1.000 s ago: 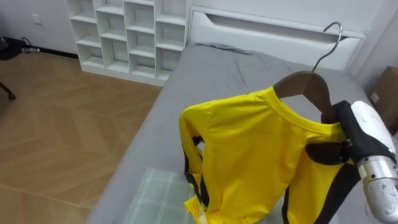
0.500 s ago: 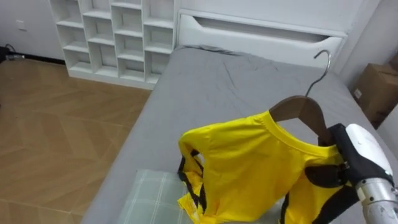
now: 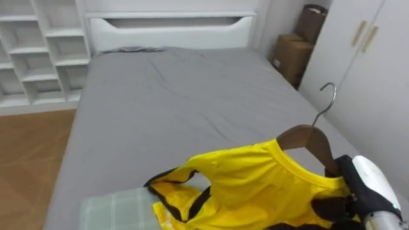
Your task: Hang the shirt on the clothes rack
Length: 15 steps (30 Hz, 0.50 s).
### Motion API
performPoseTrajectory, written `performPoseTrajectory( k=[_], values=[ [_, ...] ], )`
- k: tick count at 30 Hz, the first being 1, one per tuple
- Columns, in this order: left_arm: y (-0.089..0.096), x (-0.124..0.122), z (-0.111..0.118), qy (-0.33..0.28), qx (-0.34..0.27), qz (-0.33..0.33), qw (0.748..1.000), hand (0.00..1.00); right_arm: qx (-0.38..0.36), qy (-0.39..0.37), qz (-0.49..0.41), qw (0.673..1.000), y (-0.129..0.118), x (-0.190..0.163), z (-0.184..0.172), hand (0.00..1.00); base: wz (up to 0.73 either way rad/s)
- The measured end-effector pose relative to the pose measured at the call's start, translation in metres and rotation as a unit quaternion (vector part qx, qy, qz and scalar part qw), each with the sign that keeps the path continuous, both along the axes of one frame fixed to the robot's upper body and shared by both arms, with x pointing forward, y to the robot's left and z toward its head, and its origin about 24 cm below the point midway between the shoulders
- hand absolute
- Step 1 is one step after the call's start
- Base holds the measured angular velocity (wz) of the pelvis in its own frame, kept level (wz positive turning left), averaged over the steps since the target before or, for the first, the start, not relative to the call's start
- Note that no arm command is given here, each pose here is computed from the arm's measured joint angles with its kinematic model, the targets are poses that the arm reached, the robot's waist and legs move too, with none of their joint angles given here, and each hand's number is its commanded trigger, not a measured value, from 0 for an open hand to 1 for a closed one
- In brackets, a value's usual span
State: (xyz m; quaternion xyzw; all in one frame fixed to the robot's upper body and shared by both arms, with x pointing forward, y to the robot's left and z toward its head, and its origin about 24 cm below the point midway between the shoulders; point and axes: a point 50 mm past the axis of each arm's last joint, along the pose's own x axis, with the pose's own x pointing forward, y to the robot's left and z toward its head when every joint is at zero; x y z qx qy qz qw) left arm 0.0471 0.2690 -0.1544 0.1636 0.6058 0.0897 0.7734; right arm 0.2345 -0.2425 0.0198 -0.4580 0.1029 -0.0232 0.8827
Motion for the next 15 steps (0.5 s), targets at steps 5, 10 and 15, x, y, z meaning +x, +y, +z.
performPoseTrajectory(
  k=[5, 10, 15],
  values=[
    [0.009, -0.011, 0.001, 0.038, 0.017, 0.007, 0.999, 0.00, 0.009, 0.018, 0.026, 0.999, 0.008, 0.004, 0.000, 1.00, -0.52],
    [0.015, -0.016, 0.001, 0.074, 0.035, -0.009, 0.997, 0.00, 0.005, -0.022, 0.049, 0.999, 0.019, 0.030, 0.023, 1.00, -0.43],
    [0.007, -0.019, -0.002, 0.116, 0.050, -0.067, 0.990, 0.00, 0.015, -0.008, 0.072, 0.997, 0.033, 0.030, 0.015, 1.00, -0.81]
  ],
)
